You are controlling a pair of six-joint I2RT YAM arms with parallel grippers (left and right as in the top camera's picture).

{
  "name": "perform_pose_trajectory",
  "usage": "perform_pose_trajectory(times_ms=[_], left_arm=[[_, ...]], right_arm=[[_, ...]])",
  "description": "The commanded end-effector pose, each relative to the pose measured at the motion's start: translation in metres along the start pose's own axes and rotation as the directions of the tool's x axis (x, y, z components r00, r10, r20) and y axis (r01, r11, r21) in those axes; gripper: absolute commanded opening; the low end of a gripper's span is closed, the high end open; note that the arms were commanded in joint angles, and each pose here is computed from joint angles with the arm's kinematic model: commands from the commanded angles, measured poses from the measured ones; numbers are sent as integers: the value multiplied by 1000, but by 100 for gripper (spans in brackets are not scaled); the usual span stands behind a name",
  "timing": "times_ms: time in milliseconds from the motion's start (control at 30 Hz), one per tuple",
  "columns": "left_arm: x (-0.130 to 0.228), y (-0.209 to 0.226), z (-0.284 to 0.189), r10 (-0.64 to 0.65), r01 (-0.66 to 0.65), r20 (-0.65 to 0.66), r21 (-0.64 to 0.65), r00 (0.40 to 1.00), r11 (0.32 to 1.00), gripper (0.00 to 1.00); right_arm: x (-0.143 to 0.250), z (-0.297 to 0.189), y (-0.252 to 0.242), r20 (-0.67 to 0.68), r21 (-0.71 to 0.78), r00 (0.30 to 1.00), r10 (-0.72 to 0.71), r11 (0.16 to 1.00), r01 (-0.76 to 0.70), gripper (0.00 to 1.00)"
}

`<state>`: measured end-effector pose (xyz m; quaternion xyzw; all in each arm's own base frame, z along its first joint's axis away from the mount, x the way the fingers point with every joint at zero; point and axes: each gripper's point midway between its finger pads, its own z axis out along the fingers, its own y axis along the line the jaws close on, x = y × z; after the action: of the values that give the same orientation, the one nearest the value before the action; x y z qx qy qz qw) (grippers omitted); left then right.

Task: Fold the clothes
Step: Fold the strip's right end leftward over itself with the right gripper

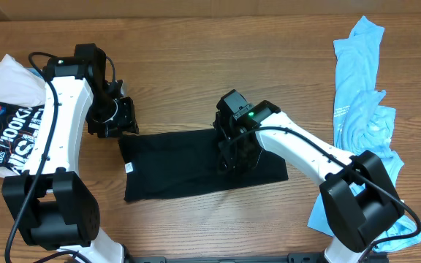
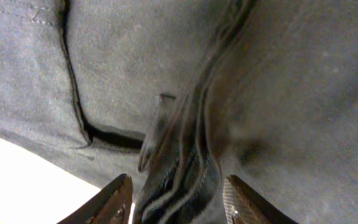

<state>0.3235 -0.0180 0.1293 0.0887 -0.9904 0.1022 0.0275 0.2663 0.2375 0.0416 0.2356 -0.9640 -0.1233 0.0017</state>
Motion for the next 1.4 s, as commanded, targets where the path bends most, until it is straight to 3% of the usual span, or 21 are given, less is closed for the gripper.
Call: perform_pose_trajectory(times_ms=[0,400,533,567,667,900,1000,1133,1267,1367], left_arm=[[-2,-5,-11,28,-29,38,19,999,999,45],[-2,-5,-11,32,-33,38,15,999,999,44],[-2,-5,-11,33,-33,38,15,999,999,44],[-2,-5,-11,36,-37,38,15,999,999,45],[-2,-4,-11,39,-40,38,14,999,999,44],[-3,-3,-11,40,-41,43,7,998,999,44],[-4,-4,-11,40,-41,46,8,998,999,45],[-2,-3,-11,39,-40,39,5,998,999,45],[1,-2,-11,36,-36,26,-2,999,999,48],[4,-1,-11,33,-33,14,-3,999,999,50]], right_arm=[[4,6,5,-9,-30,1000,-1,1000,0,51],[0,8,6,5,-31,1000,-4,999,4,50],[1,15,4,-14,-28,1000,23,999,-24,36],[3,18,3,-26,-27,999,26,999,-27,25],[14,23,0,-78,-17,996,40,999,-42,4],[41,19,-4,-186,5,981,58,998,-58,6],[33,20,-3,-156,-1,986,51,999,-52,31],[29,21,0,-142,-18,989,47,999,-50,33],[32,17,28,-151,-193,988,-43,981,13,36],[25,18,27,-122,-187,991,-53,982,29,37]])
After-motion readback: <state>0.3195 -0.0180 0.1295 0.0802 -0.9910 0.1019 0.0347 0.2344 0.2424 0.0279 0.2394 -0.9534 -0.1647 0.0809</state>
